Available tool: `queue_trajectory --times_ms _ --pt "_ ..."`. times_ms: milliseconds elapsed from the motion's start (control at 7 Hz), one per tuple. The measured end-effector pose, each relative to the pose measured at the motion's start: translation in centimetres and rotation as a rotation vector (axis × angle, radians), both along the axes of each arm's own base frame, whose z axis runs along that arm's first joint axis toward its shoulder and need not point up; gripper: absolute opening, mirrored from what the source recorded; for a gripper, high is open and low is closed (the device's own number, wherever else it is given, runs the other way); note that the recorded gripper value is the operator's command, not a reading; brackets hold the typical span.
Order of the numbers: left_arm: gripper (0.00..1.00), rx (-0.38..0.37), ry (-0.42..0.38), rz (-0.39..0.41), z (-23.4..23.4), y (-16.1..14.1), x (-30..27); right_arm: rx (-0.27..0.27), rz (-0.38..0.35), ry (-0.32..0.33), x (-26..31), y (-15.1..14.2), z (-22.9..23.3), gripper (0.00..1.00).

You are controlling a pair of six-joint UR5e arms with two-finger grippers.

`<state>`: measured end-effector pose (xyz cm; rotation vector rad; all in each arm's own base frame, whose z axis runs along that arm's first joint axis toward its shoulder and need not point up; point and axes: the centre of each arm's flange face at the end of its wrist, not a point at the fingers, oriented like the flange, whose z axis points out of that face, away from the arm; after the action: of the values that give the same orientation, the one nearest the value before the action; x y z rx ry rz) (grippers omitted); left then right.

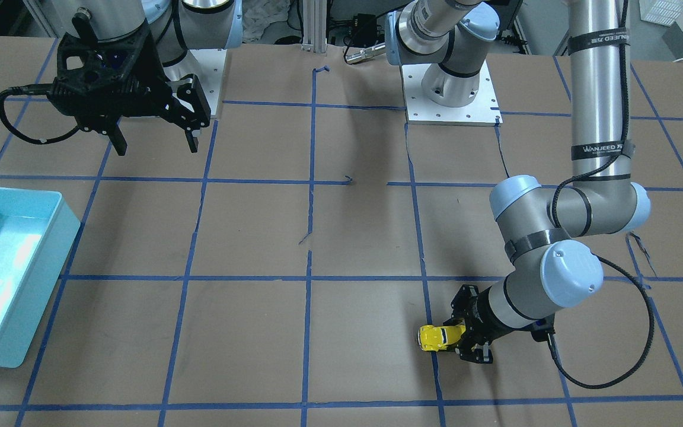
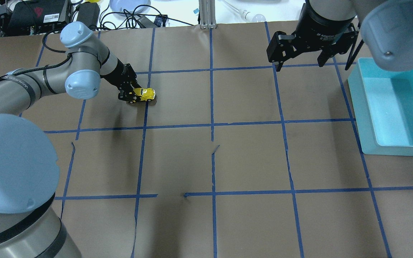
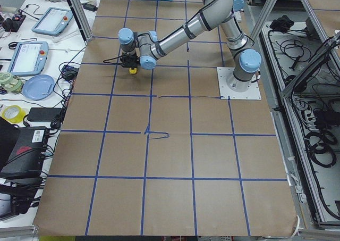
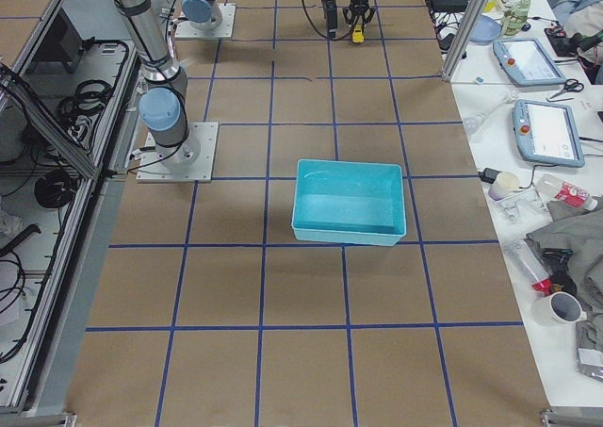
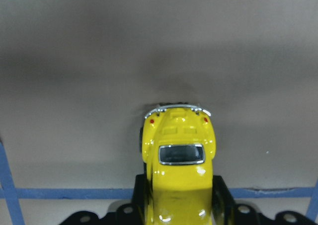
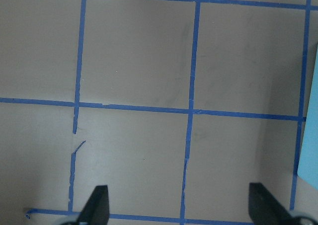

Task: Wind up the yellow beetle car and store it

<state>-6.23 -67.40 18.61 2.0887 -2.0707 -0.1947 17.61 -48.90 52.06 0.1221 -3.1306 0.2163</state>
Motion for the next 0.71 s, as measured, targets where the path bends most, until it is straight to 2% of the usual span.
queue_trajectory --times_ms 714 --pt "0.00 -0.007 -0.005 -0.001 -0.2 -0.1 3.8 0.004 0.006 -0.008 0.2 0.0 -0.2 1.00"
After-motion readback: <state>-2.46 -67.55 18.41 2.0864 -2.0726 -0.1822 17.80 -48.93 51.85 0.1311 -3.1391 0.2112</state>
